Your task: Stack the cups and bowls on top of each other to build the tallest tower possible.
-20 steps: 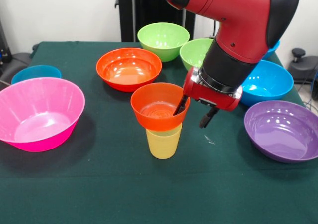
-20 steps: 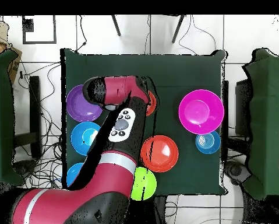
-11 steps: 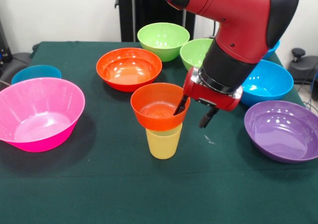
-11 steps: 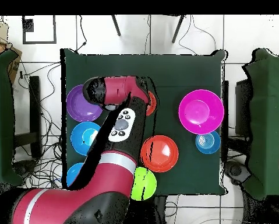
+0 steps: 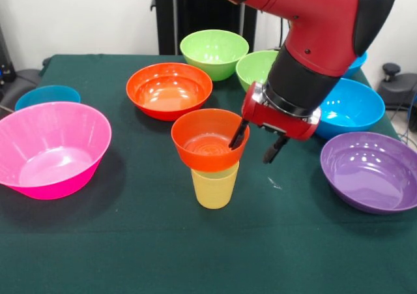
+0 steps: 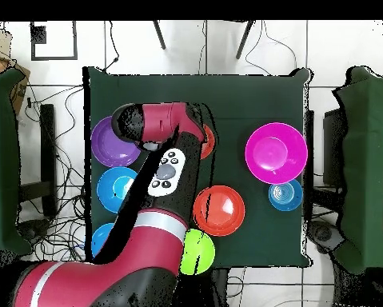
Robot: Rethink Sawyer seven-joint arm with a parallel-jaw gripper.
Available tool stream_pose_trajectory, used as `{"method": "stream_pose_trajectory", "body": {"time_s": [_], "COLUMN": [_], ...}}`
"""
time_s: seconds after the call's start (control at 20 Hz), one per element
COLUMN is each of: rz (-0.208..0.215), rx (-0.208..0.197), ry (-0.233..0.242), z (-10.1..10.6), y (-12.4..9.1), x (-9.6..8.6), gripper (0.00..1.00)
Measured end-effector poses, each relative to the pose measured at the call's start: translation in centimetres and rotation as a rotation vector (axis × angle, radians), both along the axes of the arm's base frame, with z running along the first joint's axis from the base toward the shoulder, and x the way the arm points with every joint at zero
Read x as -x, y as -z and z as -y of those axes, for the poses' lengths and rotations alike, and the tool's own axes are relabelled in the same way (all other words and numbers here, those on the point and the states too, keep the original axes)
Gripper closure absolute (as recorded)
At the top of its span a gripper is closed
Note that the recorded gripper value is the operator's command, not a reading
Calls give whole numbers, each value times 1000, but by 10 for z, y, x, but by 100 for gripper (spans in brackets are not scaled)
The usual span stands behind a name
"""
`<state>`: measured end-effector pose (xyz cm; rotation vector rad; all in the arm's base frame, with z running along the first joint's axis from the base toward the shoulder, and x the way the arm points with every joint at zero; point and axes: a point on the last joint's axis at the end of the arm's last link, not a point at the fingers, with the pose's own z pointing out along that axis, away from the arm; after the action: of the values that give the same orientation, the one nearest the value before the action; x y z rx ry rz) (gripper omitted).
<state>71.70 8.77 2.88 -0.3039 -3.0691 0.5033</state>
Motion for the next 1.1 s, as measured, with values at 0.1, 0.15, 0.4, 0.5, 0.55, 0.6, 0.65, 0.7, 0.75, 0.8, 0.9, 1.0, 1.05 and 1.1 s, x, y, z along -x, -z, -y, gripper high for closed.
{"method": "stream_pose_trajectory", "body": {"time_s": [0.1,0.15,0.4,0.5,0.55,0.6,0.65,0.7,0.75,0.8,0.9,1.0,1.05,1.1], "rz": [0,-2,-7,-9,-9,-9,-8,-6,0,5,7,8,9,9], "rx": [-1,-2,-6,-7,-7,-8,-8,-9,-10,-11,-11,-11,-11,-11], "ry": [3,6,18,22,23,25,26,26,27,27,27,27,27,27], "z": [0,-1,-2,-2,-2,-2,-2,-2,-3,-3,-3,-3,-3,-3], "y": [-5,-11,-32,-38,-41,-43,-47,-49,-53,-57,-58,-59,-59,-59], "x": [-1,-2,-5,-6,-7,-7,-8,-8,-10,-11,-11,-12,-12,-12], "gripper": [0,0,0,0,0,0,0,0,0,0,0,0,0,0]}}
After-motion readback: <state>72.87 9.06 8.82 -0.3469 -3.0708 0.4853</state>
